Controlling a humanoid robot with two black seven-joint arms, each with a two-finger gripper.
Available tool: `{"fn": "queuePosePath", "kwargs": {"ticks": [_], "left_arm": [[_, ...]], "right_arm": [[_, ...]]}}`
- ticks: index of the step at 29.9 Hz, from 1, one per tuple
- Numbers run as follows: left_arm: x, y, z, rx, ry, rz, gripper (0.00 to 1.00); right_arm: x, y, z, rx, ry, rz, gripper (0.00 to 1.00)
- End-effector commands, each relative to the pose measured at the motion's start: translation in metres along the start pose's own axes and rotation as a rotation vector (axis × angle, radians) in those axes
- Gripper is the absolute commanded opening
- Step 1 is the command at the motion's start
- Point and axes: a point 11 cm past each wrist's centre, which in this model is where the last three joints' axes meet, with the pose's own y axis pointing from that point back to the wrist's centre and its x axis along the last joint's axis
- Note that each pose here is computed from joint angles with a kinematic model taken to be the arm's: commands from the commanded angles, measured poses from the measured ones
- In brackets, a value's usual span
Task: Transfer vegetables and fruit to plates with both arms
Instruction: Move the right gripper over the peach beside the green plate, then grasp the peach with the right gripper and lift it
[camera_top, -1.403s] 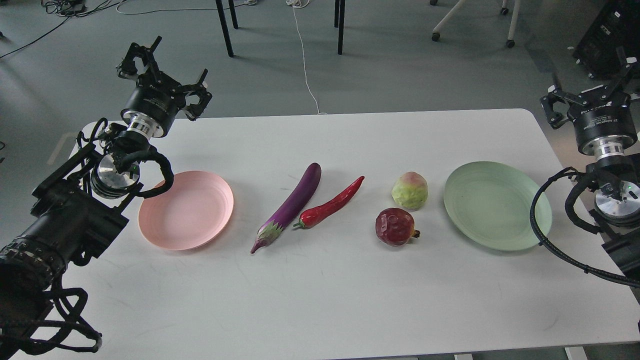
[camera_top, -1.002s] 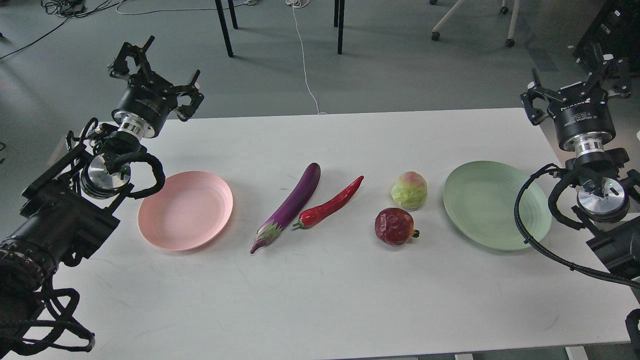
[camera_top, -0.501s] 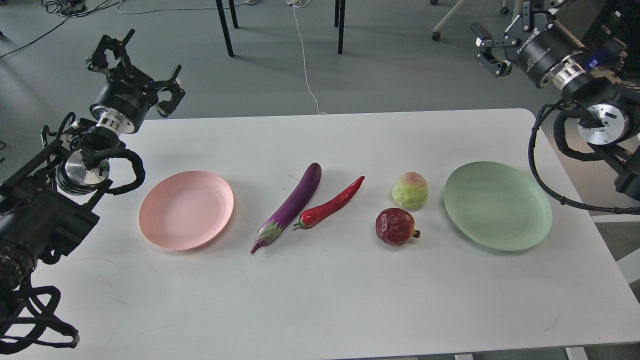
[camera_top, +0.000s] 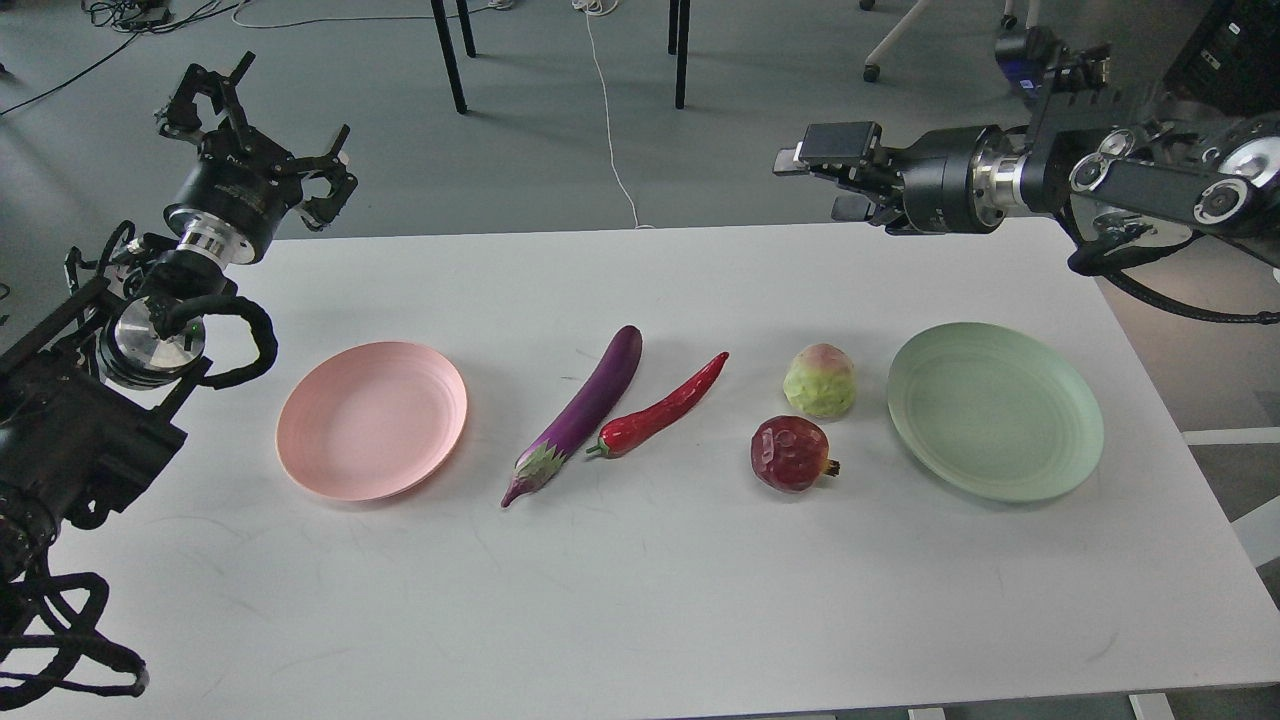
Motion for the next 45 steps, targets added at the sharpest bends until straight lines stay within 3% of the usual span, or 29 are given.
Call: {"fn": "queuePosePath", "kwargs": {"ticks": [1, 18, 37, 40, 45], "left_arm": [[0.003, 0.002, 0.004, -0.005, -0.007, 0.004, 0.98], [0.002, 0.004, 0.009, -0.008, -0.008, -0.029, 0.98], [0.003, 0.004, 0.011, -0.011, -0.011, -0.025, 0.98], [0.004, 0.004, 0.011, -0.01, -0.013, -0.025, 0.98], [0.004, 0.005, 0.012, -0.013, -0.014, -0.022, 0.98]], "right_arm": [[-0.027, -0.019, 0.009, -0.098, 0.204, -0.098, 0.94], [-0.051, -0.036, 0.028, -0.266, 0.47, -0.259, 0.94], [-0.072, -0.059, 0.049, -0.253, 0.467, -0.226, 0.92], [-0.071, -0.059, 0.049, -0.253, 0.444, -0.218, 0.76], [-0.066, -0.057, 0.044, -0.252, 0.446, -0.212, 0.61]]}}
